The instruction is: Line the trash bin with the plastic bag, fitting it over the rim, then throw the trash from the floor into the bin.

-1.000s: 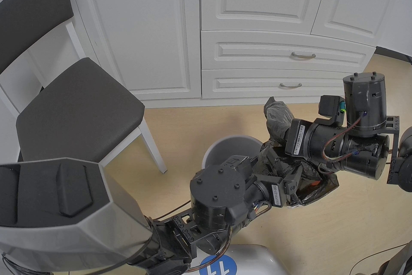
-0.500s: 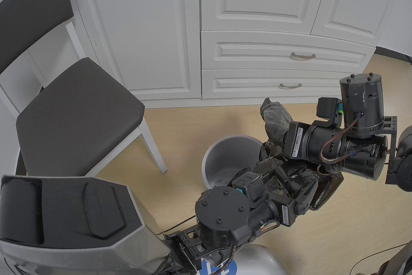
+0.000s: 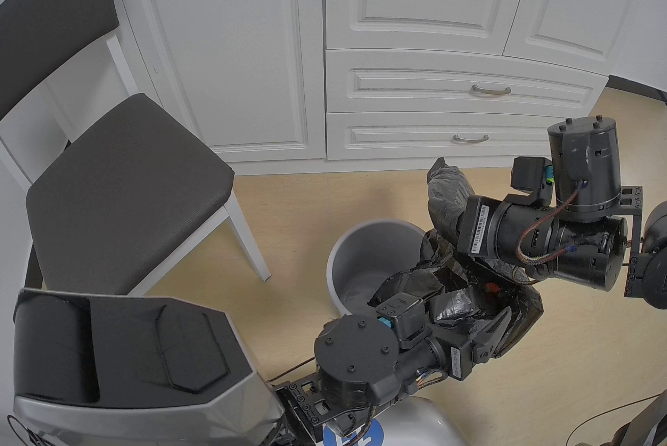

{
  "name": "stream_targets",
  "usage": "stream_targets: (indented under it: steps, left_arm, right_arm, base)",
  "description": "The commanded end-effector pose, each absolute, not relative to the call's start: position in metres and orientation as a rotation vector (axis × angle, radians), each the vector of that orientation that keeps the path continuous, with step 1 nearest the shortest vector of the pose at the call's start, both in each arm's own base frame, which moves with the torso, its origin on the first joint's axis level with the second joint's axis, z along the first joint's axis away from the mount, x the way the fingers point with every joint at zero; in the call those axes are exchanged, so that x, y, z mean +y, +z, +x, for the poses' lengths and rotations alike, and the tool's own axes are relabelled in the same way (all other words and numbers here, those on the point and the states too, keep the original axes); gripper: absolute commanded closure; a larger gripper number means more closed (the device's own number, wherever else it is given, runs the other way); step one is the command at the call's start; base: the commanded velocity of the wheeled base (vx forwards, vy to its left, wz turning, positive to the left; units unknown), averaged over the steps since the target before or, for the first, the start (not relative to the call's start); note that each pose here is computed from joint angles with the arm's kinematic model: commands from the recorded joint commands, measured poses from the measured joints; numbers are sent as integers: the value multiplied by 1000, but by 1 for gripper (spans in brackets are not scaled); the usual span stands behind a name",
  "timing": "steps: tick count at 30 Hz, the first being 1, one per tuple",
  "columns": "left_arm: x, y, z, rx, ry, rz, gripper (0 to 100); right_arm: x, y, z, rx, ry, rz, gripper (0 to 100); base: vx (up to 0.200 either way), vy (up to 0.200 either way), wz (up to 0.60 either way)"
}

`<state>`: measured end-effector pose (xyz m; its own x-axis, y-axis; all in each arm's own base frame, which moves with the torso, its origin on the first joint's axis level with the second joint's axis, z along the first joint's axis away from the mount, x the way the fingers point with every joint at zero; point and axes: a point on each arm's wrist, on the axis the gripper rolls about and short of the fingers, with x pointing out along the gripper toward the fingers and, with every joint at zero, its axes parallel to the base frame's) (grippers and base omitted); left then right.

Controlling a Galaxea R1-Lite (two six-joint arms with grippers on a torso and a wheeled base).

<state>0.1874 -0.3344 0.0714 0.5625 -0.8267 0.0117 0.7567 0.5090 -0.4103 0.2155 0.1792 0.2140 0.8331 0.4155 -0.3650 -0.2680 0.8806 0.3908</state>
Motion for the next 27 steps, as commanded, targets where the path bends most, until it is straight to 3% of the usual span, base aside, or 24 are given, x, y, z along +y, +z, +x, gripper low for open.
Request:
stream_targets:
  steps: [1,16,27]
  left_arm:
    - [-339,71,191,186,-957,-400,0]
    - [-358,91,215,148,-894,-414,0]
    - [-349,97,235,118,-806,-428,0]
  right_arm:
    - [180,215,214,458,376,334,100]
    - [189,216,208,465,404,353,100]
    - [192,216,206,467,415,352,100]
  base:
    - [0,0,0]
    - [0,0,0]
    - [0,0,0]
